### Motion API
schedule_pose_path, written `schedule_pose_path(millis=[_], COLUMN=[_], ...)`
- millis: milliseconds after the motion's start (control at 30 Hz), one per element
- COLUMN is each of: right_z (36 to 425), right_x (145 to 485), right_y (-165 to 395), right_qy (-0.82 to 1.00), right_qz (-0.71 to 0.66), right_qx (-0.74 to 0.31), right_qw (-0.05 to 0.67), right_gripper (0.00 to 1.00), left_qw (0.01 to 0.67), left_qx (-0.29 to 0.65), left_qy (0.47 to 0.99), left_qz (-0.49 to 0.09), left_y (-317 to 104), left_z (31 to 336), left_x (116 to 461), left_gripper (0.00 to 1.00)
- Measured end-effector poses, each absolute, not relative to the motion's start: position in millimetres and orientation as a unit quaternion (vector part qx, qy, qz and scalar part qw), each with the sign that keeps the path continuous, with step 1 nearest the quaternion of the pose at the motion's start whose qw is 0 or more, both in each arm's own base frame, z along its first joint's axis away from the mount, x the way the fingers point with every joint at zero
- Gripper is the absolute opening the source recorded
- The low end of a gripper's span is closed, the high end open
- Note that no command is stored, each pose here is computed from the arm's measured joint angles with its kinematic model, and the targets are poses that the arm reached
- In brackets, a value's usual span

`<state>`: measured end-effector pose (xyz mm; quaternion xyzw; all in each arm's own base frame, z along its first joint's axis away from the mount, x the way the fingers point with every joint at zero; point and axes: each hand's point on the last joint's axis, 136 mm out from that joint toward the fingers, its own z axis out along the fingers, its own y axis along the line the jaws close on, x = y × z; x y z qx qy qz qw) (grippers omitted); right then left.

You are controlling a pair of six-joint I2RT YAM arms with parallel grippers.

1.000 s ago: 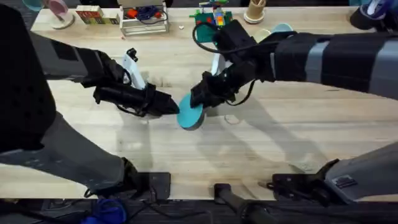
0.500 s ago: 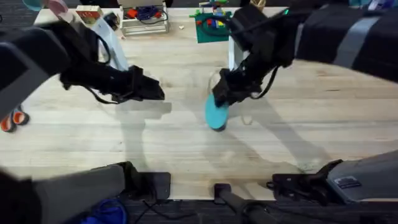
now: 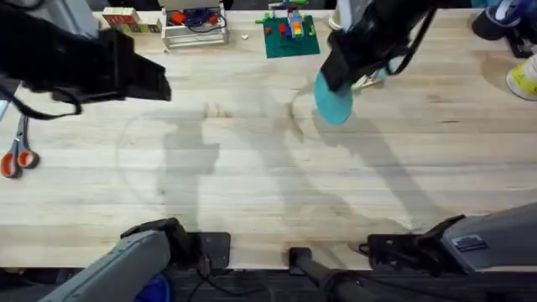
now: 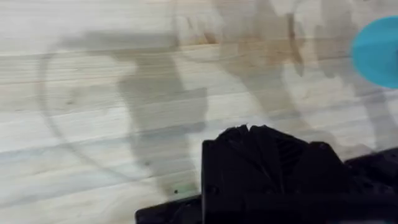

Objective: Pick up the plates from the table one by one and place each into a slot on the dish rack.

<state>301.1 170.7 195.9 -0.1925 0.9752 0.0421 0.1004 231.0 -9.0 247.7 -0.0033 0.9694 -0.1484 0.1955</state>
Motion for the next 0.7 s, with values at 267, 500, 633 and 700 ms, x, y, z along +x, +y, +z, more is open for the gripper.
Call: schedule_pose_path(millis=[267, 500, 633, 700], right_z=[240, 286, 296, 299], right_x=[317, 328, 328, 328], right_y=[141, 112, 102, 98], right_qy=[0.973, 0.966, 0.964, 0.963], right_qz=[0.014, 0.001, -0.004, -0.007], right_qx=[-0.185, -0.182, -0.185, -0.188], right_qw=[0.14, 0.184, 0.191, 0.194], right_gripper=[0.032, 0.033, 0.033, 0.033], left_qw=[0.211, 0.218, 0.22, 0.224], left_qx=[-0.005, -0.004, 0.001, 0.005], left_qy=[0.971, 0.973, 0.973, 0.972], left_qz=[-0.111, -0.077, -0.07, -0.066], left_y=[2, 11, 12, 12], left_z=[269, 282, 288, 293], left_x=[228, 223, 220, 219], left_gripper=[0.041, 0.042, 0.11, 0.215])
